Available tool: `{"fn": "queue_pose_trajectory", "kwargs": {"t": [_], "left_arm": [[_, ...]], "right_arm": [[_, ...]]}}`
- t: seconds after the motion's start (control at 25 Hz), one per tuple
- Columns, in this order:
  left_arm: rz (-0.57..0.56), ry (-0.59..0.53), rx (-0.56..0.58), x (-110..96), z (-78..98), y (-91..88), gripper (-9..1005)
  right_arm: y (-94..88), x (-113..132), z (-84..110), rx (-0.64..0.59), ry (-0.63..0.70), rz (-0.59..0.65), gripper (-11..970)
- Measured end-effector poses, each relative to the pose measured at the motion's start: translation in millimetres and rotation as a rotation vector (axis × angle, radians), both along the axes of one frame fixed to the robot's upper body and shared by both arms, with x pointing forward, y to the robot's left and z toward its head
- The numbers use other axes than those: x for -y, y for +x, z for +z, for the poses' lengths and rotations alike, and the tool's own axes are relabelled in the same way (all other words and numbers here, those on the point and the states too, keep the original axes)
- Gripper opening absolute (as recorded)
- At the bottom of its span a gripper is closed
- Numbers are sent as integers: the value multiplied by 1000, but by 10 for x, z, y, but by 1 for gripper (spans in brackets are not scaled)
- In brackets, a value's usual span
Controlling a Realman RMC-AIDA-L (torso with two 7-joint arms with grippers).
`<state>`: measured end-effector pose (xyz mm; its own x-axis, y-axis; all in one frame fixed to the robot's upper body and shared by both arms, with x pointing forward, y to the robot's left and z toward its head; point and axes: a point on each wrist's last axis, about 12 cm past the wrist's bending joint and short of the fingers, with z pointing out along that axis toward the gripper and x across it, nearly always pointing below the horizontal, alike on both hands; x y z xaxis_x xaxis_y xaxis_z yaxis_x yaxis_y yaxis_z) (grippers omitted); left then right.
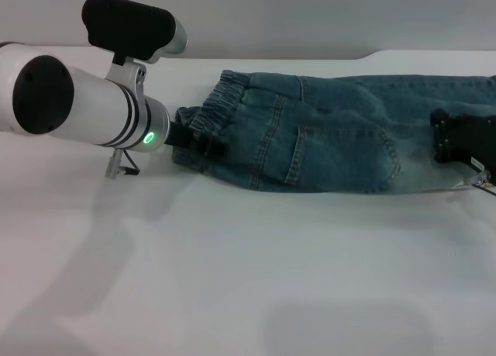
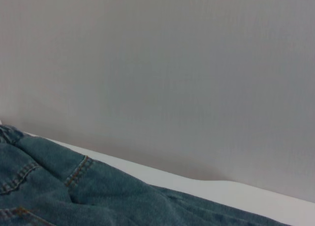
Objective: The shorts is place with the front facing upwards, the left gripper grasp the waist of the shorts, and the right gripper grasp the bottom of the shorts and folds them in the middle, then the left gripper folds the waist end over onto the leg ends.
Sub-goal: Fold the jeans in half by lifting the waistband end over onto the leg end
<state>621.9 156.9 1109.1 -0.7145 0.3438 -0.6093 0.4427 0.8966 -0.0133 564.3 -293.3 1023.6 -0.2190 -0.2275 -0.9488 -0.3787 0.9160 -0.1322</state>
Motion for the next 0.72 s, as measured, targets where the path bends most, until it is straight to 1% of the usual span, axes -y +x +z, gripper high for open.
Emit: {"fn": "queue_pose_trajectory", "kwargs": {"t": [0.72], "left_arm": [[-5, 5, -7, 17, -2, 13, 848]], "right_arm": [[1, -11, -3, -2, -3, 7, 0]]}}
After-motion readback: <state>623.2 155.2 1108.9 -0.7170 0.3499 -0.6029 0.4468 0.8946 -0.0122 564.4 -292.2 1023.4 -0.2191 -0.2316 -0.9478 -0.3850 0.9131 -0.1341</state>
